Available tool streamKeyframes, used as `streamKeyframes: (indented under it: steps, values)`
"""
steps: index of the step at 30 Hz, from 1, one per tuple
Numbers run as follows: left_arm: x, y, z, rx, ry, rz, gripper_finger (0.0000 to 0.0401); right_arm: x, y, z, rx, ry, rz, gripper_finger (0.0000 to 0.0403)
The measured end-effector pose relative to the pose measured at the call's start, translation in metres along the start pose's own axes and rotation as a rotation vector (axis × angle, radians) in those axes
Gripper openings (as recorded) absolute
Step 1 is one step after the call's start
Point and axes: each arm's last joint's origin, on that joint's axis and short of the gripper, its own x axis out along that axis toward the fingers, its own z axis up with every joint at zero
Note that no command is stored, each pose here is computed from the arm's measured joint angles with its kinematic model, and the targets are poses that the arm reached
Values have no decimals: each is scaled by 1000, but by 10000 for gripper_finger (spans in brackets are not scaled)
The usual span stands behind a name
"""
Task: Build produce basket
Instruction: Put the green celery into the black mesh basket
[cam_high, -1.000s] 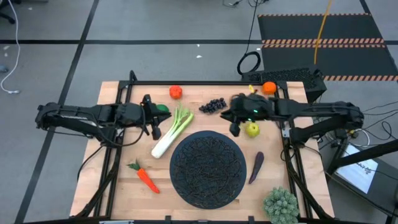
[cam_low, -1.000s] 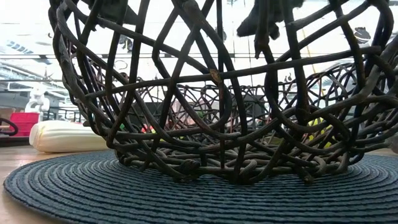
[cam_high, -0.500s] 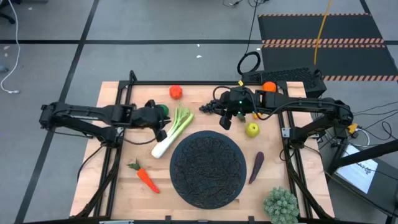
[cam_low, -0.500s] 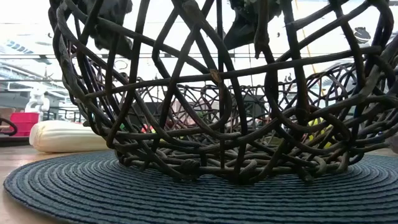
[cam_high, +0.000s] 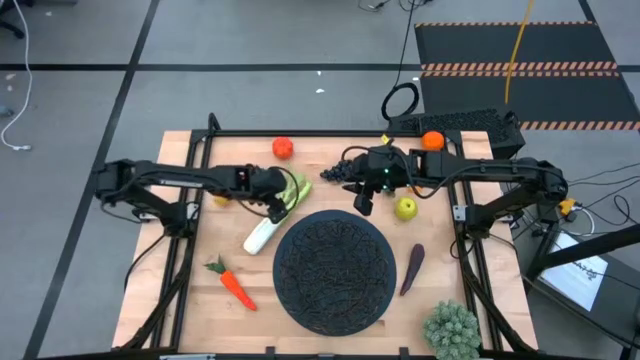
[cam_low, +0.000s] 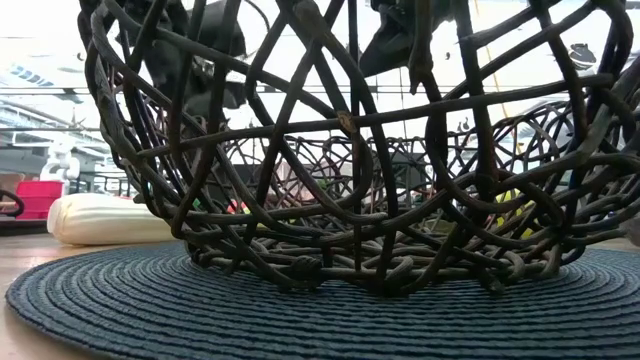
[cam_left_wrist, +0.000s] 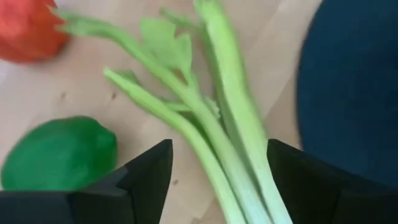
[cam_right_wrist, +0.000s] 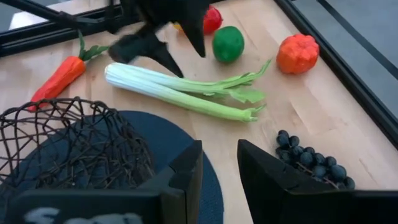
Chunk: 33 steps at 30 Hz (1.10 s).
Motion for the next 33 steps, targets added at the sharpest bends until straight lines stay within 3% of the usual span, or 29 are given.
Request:
streamKeyframes:
  steps: [9,19,28,33]
  values:
    - [45,9,9,-67,52,-23,239,0,1,0,-5,0,0,98]
    - [66,21,13,-43,55,0,153,0,0,0,-13,-1,-1,98]
    - [57,21,20,-19,-6,-36,23,1,6,-3,8,8,13,98]
    - [36,22,25,-21,-80,-56,17,4,22,-15,7,34,54,98]
